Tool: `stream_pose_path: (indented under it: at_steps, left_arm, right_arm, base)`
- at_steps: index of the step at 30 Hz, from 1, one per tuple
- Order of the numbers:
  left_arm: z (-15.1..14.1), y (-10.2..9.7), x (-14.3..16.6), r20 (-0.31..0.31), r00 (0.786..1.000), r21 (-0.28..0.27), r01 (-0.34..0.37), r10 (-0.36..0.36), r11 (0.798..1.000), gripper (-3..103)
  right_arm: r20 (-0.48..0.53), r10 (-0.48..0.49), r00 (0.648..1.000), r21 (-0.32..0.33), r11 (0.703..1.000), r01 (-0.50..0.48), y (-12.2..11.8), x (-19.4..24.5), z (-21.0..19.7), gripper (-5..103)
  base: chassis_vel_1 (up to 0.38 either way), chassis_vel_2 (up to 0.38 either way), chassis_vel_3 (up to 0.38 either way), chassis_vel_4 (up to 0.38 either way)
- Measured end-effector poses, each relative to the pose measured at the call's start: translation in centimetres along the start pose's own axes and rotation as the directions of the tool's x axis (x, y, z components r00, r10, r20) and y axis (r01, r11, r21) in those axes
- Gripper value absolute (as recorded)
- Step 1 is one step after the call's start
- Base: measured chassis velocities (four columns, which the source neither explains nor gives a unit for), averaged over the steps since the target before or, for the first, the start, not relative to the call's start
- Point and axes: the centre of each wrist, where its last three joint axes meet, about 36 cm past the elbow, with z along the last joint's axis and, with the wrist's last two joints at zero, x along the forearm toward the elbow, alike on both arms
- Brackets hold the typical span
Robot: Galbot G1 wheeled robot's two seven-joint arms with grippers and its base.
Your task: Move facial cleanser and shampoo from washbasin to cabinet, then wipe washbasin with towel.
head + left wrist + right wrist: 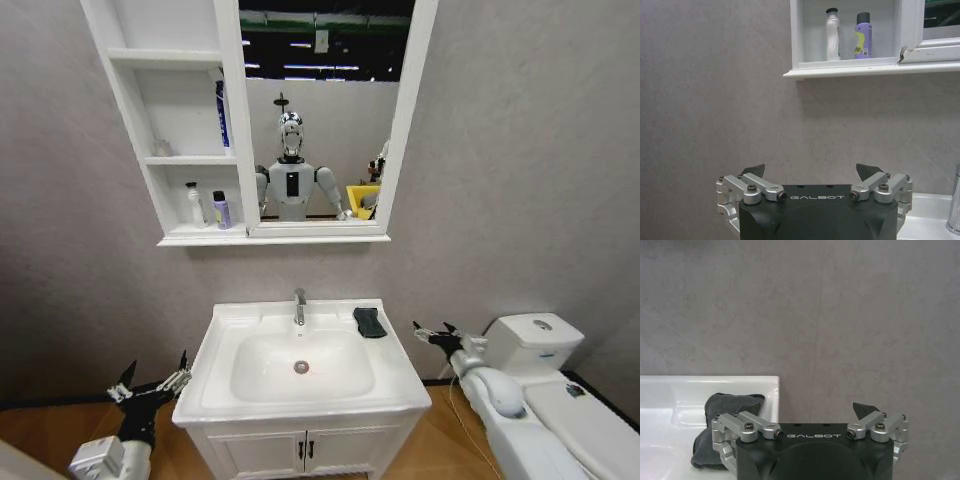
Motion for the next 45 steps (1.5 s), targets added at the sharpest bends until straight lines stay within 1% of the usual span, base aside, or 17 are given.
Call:
stream_pose_path:
  at_steps: [1, 4, 5, 7, 8, 9, 11, 13, 17, 18, 19, 21, 26, 35, 41, 43, 45]
  left_arm:
    - [0.0, 0.0, 0.0, 0.000, 1.000, 0.000, 0.000, 0.000, 1.000, 100]
    - [0.0, 0.0, 0.0, 0.000, 1.000, 0.000, 0.000, 0.000, 1.000, 100]
    - [0.0, 0.0, 0.0, 0.000, 1.000, 0.000, 0.000, 0.000, 1.000, 100]
    - [0.0, 0.0, 0.0, 0.000, 1.000, 0.000, 0.000, 0.000, 1.000, 100]
    - [0.0, 0.0, 0.0, 0.000, 1.000, 0.000, 0.000, 0.000, 1.000, 100]
    - [0.0, 0.0, 0.0, 0.000, 1.000, 0.000, 0.000, 0.000, 1.000, 100]
    - [0.0, 0.0, 0.0, 0.000, 1.000, 0.000, 0.000, 0.000, 1.000, 100]
    - [0.0, 0.0, 0.0, 0.000, 1.000, 0.000, 0.000, 0.000, 1.000, 100]
    - [0.0, 0.0, 0.0, 0.000, 1.000, 0.000, 0.000, 0.000, 1.000, 100]
    - [0.0, 0.0, 0.0, 0.000, 1.000, 0.000, 0.000, 0.000, 1.000, 100]
    - [0.0, 0.0, 0.0, 0.000, 1.000, 0.000, 0.000, 0.000, 1.000, 100]
    - [0.0, 0.0, 0.0, 0.000, 1.000, 0.000, 0.000, 0.000, 1.000, 100]
    - [0.0, 0.0, 0.0, 0.000, 1.000, 0.000, 0.000, 0.000, 1.000, 100]
    - [0.0, 0.0, 0.0, 0.000, 1.000, 0.000, 0.000, 0.000, 1.000, 100]
    - [0.0, 0.0, 0.0, 0.000, 1.000, 0.000, 0.000, 0.000, 1.000, 100]
    - [0.0, 0.0, 0.0, 0.000, 1.000, 0.000, 0.000, 0.000, 1.000, 100]
    - [0.0, 0.0, 0.0, 0.000, 1.000, 0.000, 0.000, 0.000, 1.000, 100]
  right_arm:
    - [0.000, 0.000, 1.000, 0.000, 1.000, 0.000, 0.0, 0.0, 0.0, 100]
    - [0.002, -0.063, 0.998, 0.001, 0.998, 0.063, 2.5, -3.1, -1.1, 100]
    - [0.002, -0.063, 0.998, 0.001, 0.998, 0.063, 2.5, -3.1, -1.1, 100]
    - [0.000, -0.106, 0.994, -0.009, 0.994, 0.106, 5.0, -4.8, -1.5, 100]
    - [0.000, -0.106, 0.994, -0.009, 0.994, 0.106, 5.0, -4.8, -1.5, 100]
    - [-0.015, -0.118, 0.993, -0.029, 0.993, 0.117, 7.0, -5.7, -1.3, 100]
    - [-0.048, -0.113, 0.992, -0.048, 0.993, 0.111, 9.1, -6.6, -0.5, 100]
    - [-0.065, -0.107, 0.992, -0.050, 0.993, 0.104, 9.5, -6.8, -0.1, 100]
    - [-0.105, -0.080, 0.991, -0.040, 0.996, 0.076, 9.3, -7.5, 0.8, 100]
    - [-0.118, -0.066, 0.991, -0.033, 0.997, 0.063, 8.7, -7.9, 1.1, 100]
    - [-0.118, -0.066, 0.991, -0.033, 0.997, 0.063, 8.7, -7.9, 1.1, 100]
    - [-0.131, -0.055, 0.990, -0.027, 0.998, 0.052, 7.4, -8.6, 1.1, 100]
    - [-0.132, -0.087, 0.987, -0.028, 0.996, 0.084, 6.3, -9.8, 1.5, 100]
    - [-0.132, -0.120, 0.984, -0.019, 0.993, 0.118, 8.0, -11.0, 1.9, 100]
    - [-0.141, -0.115, 0.983, -0.014, 0.993, 0.114, 8.1, -11.6, 2.5, 101]
    - [-0.142, -0.120, 0.983, -0.008, 0.993, 0.120, 7.7, -11.9, 2.6, 98]
    - [-0.143, -0.120, 0.982, -0.010, 0.993, 0.120, 7.7, -11.9, 2.6, 98]
  base:
    - [0.000, 0.000, 0.000, 0.000]
    - [0.000, 0.000, 0.000, 0.000]
    - [0.000, 0.000, 0.000, 0.000]
    - [0.000, 0.000, 0.000, 0.000]
    - [0.000, 0.000, 0.000, 0.000]
    - [0.000, 0.000, 0.000, 0.000]
    - [0.000, 0.000, 0.000, 0.000]
    - [0.000, 0.000, 0.000, 0.000]
    - [0.000, 0.000, 0.000, 0.000]
    - [0.000, 0.000, 0.000, 0.000]
    - [0.000, 0.000, 0.000, 0.000]
    - [0.000, 0.000, 0.000, 0.000]
    - [0.000, 0.000, 0.000, 0.000]
    - [0.000, 0.000, 0.000, 0.000]
    - [0.000, 0.000, 0.000, 0.000]
    - [0.000, 0.000, 0.000, 0.000]
    - [0.000, 0.000, 0.000, 0.000]
